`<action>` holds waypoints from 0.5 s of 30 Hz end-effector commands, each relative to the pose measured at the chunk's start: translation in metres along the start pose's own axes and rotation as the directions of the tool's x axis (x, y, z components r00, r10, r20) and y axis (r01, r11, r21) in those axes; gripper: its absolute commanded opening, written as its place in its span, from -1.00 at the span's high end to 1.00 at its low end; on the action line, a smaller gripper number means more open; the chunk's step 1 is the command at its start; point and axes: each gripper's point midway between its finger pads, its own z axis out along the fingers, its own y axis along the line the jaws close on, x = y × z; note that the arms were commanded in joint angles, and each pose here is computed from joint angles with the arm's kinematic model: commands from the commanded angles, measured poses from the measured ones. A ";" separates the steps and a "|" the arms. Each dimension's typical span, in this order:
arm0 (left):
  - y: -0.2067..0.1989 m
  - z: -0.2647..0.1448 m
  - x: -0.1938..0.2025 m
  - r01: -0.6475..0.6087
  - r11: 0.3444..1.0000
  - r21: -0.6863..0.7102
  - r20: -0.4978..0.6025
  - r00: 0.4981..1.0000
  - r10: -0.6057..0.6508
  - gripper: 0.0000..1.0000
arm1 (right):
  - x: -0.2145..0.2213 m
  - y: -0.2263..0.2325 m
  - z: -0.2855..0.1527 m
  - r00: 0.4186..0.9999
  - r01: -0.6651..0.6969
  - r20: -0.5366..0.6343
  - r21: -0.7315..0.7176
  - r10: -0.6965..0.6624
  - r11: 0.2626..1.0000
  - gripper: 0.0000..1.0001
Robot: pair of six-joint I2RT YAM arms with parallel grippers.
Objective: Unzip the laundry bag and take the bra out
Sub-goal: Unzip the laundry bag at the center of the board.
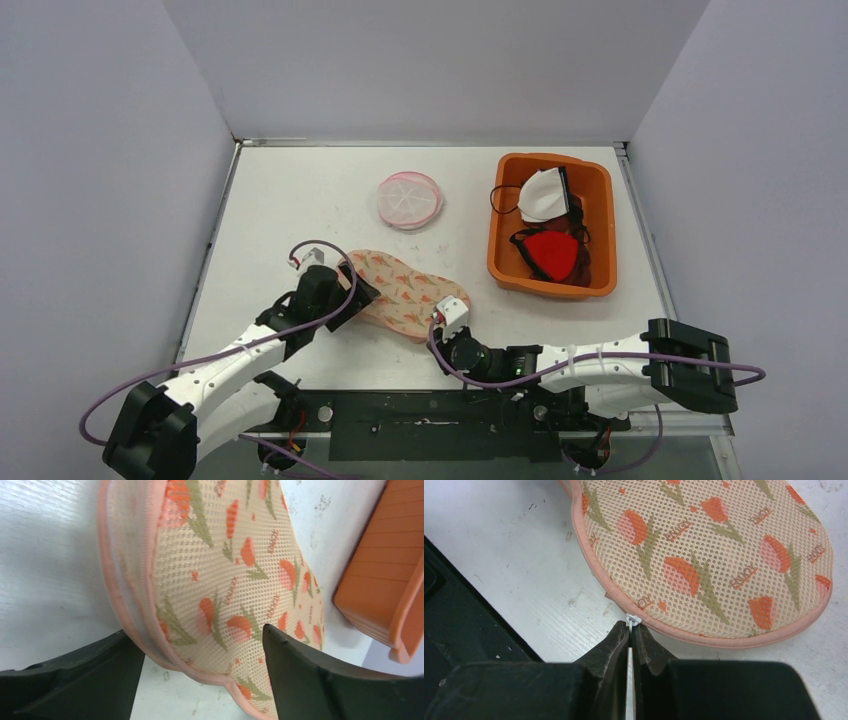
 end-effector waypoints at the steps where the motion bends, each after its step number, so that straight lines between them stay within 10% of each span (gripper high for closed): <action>1: -0.029 -0.019 -0.005 -0.034 0.995 0.097 -0.021 0.999 0.036 -0.76 | -0.014 0.014 0.003 0.998 -0.026 0.048 -0.036 0.028 0.999 0.90; 15: -0.035 -0.076 0.059 0.039 0.969 0.243 -0.178 0.984 0.004 -0.94 | -0.037 0.066 0.034 0.997 0.044 0.070 -0.158 -0.034 0.986 0.89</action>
